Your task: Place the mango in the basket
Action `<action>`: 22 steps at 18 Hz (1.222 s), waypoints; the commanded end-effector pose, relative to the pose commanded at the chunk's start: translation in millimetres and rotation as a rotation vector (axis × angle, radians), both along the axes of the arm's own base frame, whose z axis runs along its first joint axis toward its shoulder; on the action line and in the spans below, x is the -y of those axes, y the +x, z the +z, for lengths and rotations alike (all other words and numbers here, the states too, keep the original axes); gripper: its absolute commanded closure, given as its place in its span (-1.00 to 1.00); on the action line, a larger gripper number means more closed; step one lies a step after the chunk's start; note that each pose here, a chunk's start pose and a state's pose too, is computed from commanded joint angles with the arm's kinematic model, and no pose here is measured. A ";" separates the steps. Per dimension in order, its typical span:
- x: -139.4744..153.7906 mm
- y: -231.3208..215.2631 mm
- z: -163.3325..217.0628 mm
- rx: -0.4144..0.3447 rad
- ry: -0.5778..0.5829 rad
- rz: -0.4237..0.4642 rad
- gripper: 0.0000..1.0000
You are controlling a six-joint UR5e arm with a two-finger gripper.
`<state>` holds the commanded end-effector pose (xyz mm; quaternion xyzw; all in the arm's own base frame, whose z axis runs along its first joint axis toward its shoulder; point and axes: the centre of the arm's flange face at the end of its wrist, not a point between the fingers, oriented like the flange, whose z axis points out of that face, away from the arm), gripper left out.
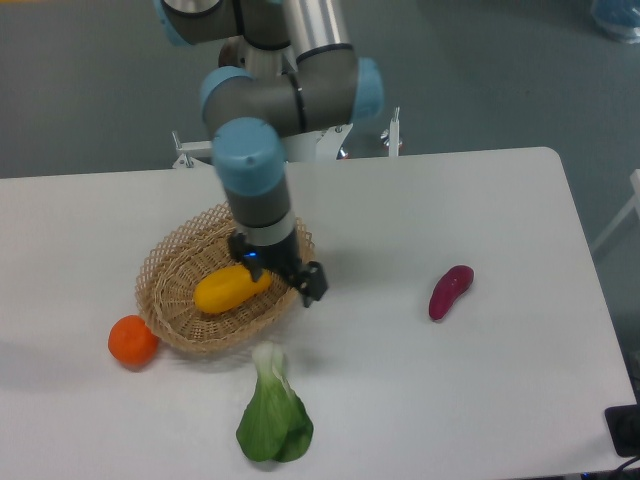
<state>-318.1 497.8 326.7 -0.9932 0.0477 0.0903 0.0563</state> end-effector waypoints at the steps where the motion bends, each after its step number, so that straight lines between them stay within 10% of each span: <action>1: 0.4 -12.6 5.7 -0.006 0.013 0.003 -1.00; 22: 79.5 -184.3 9.4 -0.007 0.007 -0.170 -1.00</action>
